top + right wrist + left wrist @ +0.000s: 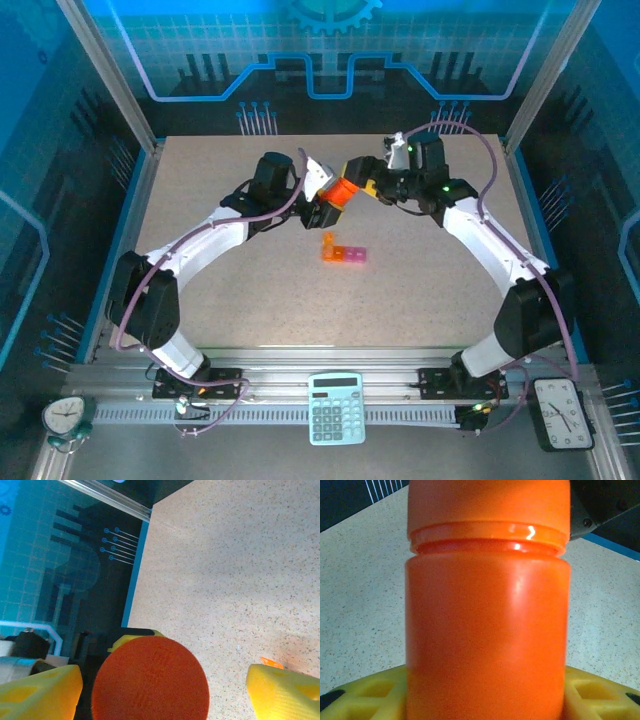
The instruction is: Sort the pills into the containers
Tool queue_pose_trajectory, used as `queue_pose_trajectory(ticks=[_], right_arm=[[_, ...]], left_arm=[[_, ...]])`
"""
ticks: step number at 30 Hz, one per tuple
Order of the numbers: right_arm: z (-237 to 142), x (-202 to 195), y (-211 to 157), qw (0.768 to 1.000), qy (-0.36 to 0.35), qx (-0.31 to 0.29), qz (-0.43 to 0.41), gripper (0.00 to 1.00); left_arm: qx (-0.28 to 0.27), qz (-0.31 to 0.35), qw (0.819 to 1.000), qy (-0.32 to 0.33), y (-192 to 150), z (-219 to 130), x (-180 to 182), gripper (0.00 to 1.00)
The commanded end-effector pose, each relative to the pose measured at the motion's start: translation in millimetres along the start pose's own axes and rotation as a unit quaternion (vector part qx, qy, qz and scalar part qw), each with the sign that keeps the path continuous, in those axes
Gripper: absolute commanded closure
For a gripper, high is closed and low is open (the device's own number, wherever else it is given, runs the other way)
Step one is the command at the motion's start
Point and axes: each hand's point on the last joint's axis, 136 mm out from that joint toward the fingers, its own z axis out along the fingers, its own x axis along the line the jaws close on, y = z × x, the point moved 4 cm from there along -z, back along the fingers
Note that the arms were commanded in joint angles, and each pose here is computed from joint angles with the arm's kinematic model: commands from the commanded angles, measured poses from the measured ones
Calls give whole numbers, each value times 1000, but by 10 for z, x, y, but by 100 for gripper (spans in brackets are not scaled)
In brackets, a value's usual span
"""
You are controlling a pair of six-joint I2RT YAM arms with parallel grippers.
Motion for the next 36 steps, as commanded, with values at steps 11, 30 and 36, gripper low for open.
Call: queue_pose_trajectory(ticks=[11,30,36], right_arm=[[28,84,25,999,19,-12,-27,51],[-388,328,244,965,163,-55,-199,23],[-498,305,373,981,119,-88,-124,17]], left_arm=[[-4,13,1000,-7,47,21,-54,89],[-38,-83,984,-151,190,-144,-168,90],[-39,-43,997,-56,147,-137,-5,90]])
